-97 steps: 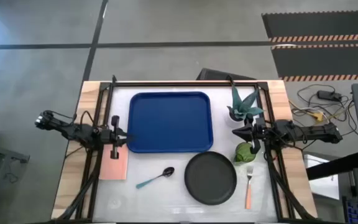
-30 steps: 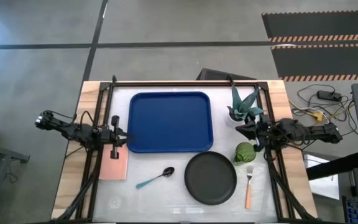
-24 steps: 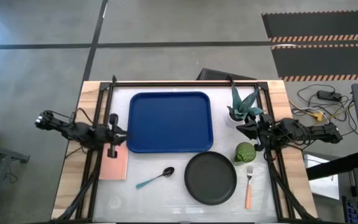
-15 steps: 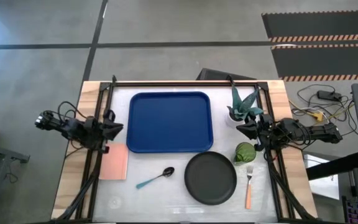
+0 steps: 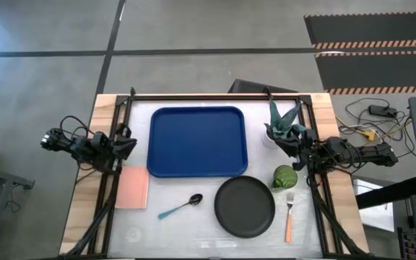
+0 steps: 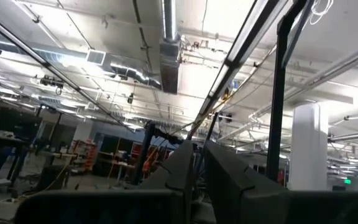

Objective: Pick and place plate/cup/fork/spoon on tray
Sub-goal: Put the black plate on the blue serving tray

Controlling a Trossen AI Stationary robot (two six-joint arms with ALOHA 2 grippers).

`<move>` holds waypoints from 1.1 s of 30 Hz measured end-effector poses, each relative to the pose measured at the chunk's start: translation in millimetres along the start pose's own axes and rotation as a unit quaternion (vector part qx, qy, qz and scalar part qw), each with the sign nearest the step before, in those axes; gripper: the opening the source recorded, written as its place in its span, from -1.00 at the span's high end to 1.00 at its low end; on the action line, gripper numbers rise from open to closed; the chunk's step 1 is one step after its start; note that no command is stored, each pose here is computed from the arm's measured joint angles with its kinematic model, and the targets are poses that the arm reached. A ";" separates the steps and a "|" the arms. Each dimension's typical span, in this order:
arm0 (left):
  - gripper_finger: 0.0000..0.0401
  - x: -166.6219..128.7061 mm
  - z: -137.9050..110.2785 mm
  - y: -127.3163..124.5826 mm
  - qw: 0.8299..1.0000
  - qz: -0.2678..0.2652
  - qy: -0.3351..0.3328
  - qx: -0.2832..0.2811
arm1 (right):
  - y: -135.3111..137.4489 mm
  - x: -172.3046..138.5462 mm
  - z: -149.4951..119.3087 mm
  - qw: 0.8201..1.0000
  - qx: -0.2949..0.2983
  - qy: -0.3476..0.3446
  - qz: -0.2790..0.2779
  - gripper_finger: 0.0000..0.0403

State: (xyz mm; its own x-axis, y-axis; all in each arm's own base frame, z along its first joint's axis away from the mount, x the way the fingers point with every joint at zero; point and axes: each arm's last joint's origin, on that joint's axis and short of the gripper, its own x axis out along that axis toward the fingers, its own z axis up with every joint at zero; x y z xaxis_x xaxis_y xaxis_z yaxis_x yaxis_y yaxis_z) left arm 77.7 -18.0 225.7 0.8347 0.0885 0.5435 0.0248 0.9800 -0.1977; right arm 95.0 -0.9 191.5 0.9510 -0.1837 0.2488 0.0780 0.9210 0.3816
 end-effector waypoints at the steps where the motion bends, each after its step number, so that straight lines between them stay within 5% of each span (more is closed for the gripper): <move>1: 0.88 0.0 0.1 0.2 1.000 0.003 0.000 0.000 | 0.5 0.0 1.6 1.000 0.001 -0.008 0.002 0.96; 6: 0.88 0.0 0.5 0.3 1.000 0.005 -0.002 0.004 | 4.4 -0.2 11.0 0.998 0.013 -0.051 0.028 0.96; 17: 0.88 -0.1 4.1 0.7 0.999 0.010 -0.019 0.035 | 23.1 21.9 41.5 0.998 -0.037 -0.017 0.044 0.96; 33: 0.88 0.4 3.2 0.4 0.999 0.010 -0.015 0.031 | 71.7 125.3 21.3 0.959 -0.210 0.177 0.066 0.96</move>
State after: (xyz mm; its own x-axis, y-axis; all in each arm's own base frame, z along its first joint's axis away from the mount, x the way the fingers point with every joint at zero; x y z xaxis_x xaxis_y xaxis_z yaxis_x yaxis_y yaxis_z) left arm 76.3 -16.9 228.4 0.8177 0.1120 0.5647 -0.0265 0.9872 -0.1574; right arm 213.4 34.7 268.9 0.9971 0.0029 -0.0760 -0.0061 0.9991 -0.0425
